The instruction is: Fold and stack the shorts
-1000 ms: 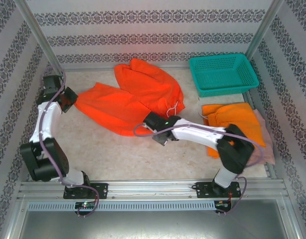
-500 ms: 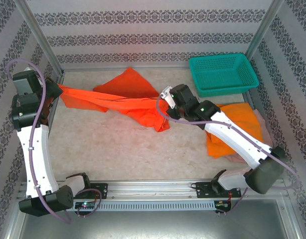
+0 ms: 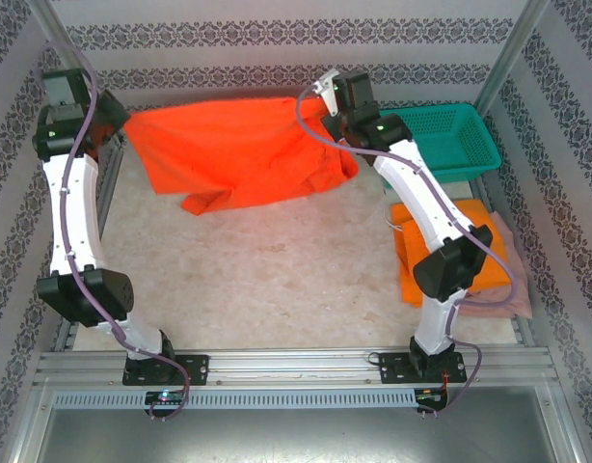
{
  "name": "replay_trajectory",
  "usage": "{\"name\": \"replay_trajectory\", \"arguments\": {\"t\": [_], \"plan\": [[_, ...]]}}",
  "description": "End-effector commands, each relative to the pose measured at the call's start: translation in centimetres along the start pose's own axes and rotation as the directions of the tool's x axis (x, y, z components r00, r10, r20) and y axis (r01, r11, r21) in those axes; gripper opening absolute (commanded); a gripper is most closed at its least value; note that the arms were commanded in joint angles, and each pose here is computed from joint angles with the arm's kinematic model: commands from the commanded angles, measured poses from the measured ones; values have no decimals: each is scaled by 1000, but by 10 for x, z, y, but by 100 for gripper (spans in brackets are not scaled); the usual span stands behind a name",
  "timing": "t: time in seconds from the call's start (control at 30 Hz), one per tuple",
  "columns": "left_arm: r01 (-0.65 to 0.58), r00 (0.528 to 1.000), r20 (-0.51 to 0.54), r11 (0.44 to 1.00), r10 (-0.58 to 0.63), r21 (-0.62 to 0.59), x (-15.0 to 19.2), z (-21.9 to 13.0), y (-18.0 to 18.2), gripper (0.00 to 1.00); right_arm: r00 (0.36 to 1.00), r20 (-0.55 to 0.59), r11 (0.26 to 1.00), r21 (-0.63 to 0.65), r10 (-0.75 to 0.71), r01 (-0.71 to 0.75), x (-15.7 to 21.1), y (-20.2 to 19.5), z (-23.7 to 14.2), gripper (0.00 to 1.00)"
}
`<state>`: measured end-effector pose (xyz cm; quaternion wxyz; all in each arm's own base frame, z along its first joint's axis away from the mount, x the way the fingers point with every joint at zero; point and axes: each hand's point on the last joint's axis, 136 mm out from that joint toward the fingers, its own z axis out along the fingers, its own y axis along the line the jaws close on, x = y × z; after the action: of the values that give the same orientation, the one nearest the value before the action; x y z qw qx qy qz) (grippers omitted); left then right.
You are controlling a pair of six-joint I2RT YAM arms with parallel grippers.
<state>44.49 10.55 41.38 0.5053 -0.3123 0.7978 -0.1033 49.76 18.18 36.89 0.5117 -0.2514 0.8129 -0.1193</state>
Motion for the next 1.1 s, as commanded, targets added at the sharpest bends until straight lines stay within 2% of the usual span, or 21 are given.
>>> {"name": "replay_trajectory", "arguments": {"t": [0.0, 0.07, 0.17, 0.33, 0.5, 0.63, 0.7, 0.87, 1.07], "plan": [[-32, 983, 183, 997, 20, 65, -42, -86, -27, 0, 983, 175, 997, 24, 64, -69, -35, -30, -66, 0], [-47, 977, 210, 996, 30, 78, -38, -111, -27, 0, 978, 197, 997, -27, 71, -67, -23, -20, -82, 0], [-56, 971, 236, 994, 32, 95, -16, -138, -18, 0, 984, 169, 994, -106, 47, -30, 11, 5, -95, 0], [-35, 982, 185, 997, 22, 66, 48, -157, 20, 0, 997, 54, 969, -237, -63, 74, 97, 68, -116, 0], [-8, 999, 33, 1000, 9, -20, 123, -147, 65, 0, 987, -45, 914, -387, -153, 124, 183, 134, -132, 0], [-8, 997, -77, 997, 2, -78, 160, -123, 88, 0, 978, -166, 873, -487, -123, 27, 226, 175, -135, 0], [-18, 995, -97, 996, 9, -89, 158, -112, 88, 0, 971, -228, 837, -543, -68, -69, 231, 192, -138, 0], [-68, 994, -92, 991, 58, -114, 117, -72, 71, 0, 925, -374, 762, -582, 59, -284, 220, 216, -137, 0], [-143, 985, -113, 983, 131, -111, 86, -4, 31, 0, 790, -581, 727, -456, 194, -514, 239, 205, -110, 0]]}}
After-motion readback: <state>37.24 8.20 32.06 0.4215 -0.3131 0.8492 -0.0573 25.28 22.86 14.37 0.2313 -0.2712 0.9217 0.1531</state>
